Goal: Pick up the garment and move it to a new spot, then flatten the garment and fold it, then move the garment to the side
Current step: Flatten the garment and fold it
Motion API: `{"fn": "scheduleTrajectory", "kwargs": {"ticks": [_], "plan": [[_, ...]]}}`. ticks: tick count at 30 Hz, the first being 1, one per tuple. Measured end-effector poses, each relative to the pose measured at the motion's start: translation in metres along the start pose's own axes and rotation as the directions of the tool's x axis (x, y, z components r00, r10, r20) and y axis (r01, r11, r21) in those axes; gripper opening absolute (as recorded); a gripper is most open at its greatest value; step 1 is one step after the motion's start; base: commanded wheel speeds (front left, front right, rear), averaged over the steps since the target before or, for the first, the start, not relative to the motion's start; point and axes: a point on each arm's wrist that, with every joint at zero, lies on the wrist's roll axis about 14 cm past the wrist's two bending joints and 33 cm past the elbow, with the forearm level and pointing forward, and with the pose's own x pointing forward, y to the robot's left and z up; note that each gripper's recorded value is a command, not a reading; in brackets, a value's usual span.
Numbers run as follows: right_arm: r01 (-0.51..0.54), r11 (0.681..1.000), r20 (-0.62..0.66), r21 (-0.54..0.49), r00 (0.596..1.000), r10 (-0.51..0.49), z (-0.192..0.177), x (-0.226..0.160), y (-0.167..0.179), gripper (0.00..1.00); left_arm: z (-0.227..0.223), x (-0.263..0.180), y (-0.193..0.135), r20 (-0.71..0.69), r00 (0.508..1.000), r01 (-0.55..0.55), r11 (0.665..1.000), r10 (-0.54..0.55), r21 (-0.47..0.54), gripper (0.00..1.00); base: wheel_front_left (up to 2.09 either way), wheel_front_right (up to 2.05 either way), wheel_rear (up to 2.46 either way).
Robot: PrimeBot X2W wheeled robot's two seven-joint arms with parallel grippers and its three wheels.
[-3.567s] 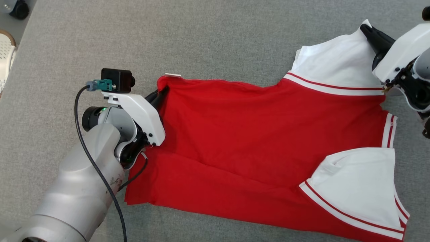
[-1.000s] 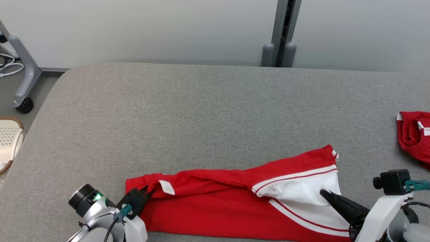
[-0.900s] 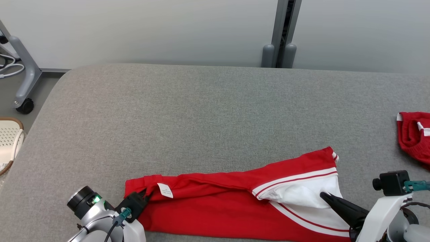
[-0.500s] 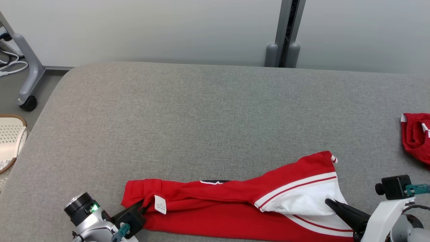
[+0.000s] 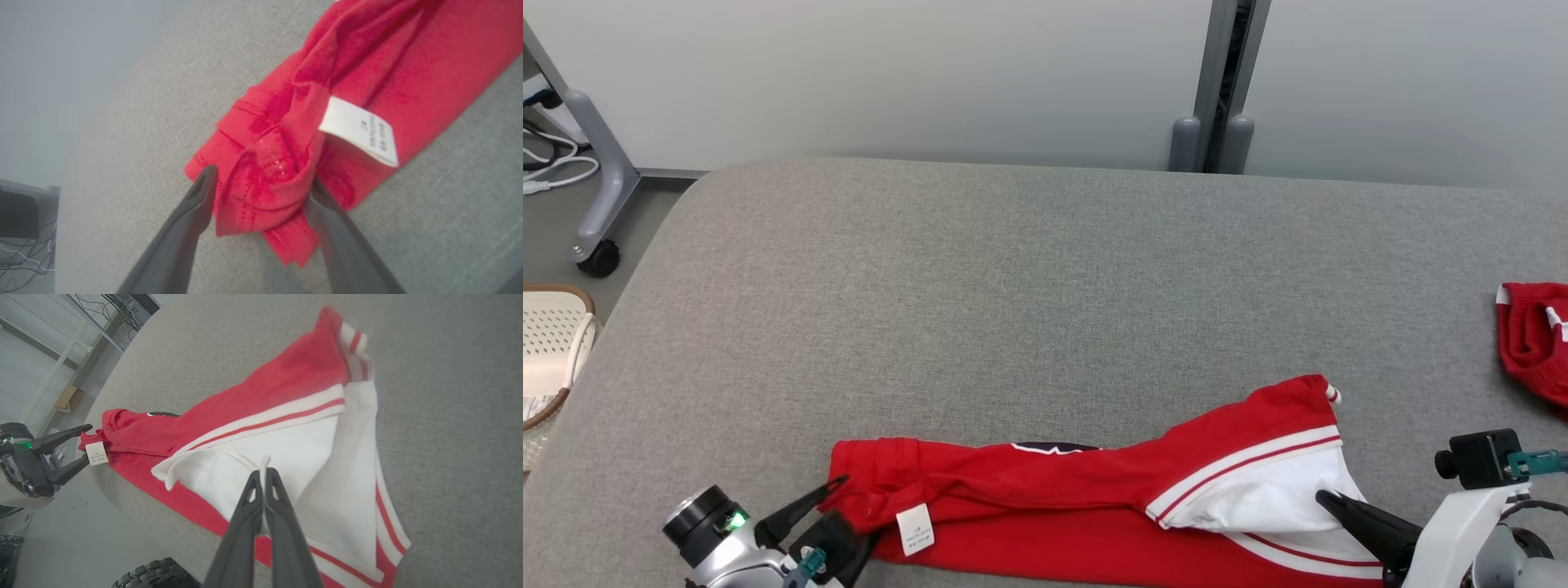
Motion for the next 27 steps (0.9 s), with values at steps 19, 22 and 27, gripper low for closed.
{"fn": "scheduleTrajectory", "kwargs": {"ticks": [19,22,27], "plan": [[0.008,0.994,-0.1,0.106,0.995,0.002,-0.02,-0.017,0.004,0.0,-0.014,-0.008,0.037,-0.054,0.977,-0.208,0.976,0.205,-0.06,1.0,0.0,0.0,0.0],[0.025,0.993,-0.144,0.116,0.99,-0.008,-0.028,-0.024,0.0,0.0,-0.012,-0.007,0.041,-0.054,0.97,-0.239,0.968,0.235,-0.074,1.0,0.0,0.0,0.0],[0.037,0.991,-0.139,0.129,0.99,-0.019,-0.026,-0.027,-0.003,0.05,-0.015,-0.009,0.043,-0.072,0.96,-0.278,0.955,0.272,-0.099,1.0,0.0,0.0,0.0]]}}
